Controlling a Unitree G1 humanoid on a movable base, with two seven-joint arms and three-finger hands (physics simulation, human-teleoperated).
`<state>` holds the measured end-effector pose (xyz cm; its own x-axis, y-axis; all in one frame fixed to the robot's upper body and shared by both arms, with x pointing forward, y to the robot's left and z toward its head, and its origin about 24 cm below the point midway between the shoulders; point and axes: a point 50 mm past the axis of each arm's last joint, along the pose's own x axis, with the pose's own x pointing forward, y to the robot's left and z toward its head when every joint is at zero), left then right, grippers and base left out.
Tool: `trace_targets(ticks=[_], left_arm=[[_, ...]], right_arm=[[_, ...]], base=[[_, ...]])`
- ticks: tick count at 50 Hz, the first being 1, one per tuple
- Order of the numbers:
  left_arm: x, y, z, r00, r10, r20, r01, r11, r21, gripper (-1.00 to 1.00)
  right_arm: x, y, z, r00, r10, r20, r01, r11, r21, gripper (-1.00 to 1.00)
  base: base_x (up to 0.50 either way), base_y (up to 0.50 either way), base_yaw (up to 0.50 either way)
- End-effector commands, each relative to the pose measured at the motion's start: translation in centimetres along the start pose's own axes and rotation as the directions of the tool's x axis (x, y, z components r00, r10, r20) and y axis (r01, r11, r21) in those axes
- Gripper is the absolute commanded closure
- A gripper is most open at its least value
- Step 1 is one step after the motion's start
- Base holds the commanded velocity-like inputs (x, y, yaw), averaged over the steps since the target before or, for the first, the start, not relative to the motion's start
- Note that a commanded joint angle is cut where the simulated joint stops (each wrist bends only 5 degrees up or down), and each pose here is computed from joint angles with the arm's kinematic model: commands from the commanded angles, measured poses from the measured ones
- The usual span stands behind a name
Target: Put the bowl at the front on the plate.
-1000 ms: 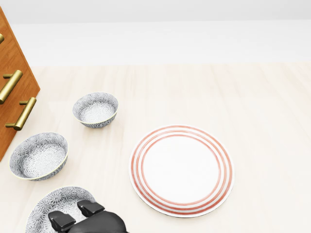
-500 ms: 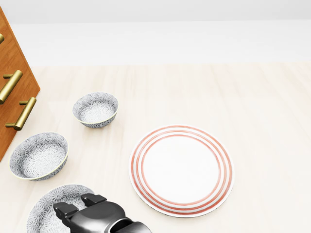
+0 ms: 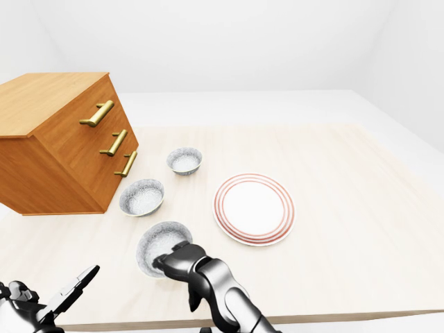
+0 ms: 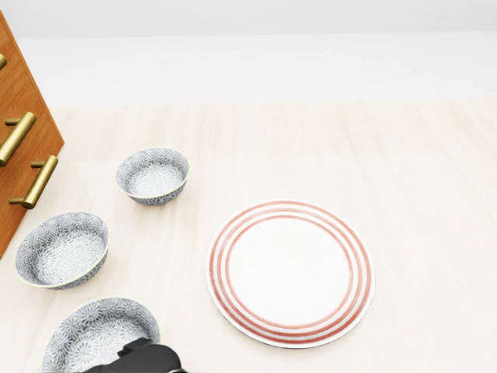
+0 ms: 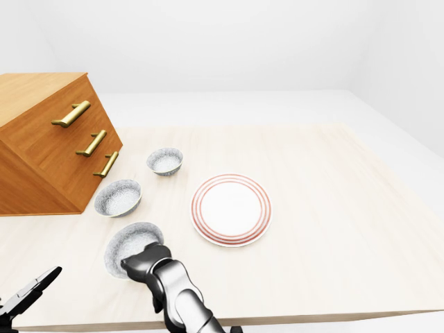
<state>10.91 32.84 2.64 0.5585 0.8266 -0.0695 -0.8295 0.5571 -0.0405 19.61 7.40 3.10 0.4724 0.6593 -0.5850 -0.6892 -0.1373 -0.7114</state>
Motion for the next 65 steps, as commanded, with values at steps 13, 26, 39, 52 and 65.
trace_targets(ticks=[13,26,39,52,65], left_arm=[[-0.1,0.1,0.2,1.000,0.000,-0.001,0.000,1.000,-0.001,-1.00],[0.0,-0.1,-0.1,1.000,-0.003,0.007,0.003,1.000,0.004,-1.00],[-0.1,-0.1,0.0,1.000,-0.003,0.005,0.003,1.000,0.014,-1.00],[0.0,-0.1,-0.2,1.000,-0.004,0.007,0.004,1.000,0.028,-1.00],[-0.1,-0.2,-0.1,1.000,-0.006,0.011,0.006,0.999,0.039,-1.00]], right_arm=[[-0.1,0.2,-0.3,0.999,-0.001,-0.036,0.000,1.000,-0.023,1.00],[-1.5,-2.7,-1.1,0.987,-0.133,-0.090,0.125,0.988,-0.095,1.00],[-5.7,-5.6,-0.5,0.926,-0.367,-0.093,0.352,0.925,-0.146,1.00],[-9.0,-7.9,-0.3,0.852,-0.521,-0.055,0.512,0.850,-0.120,1.00],[-11.6,-9.7,-0.4,0.764,-0.640,-0.087,0.621,0.765,-0.171,1.00]], base=[[0.00,0.00,0.00],[0.00,0.00,0.00],[0.00,0.00,0.00],[0.00,0.00,0.00],[0.00,0.00,0.00]])
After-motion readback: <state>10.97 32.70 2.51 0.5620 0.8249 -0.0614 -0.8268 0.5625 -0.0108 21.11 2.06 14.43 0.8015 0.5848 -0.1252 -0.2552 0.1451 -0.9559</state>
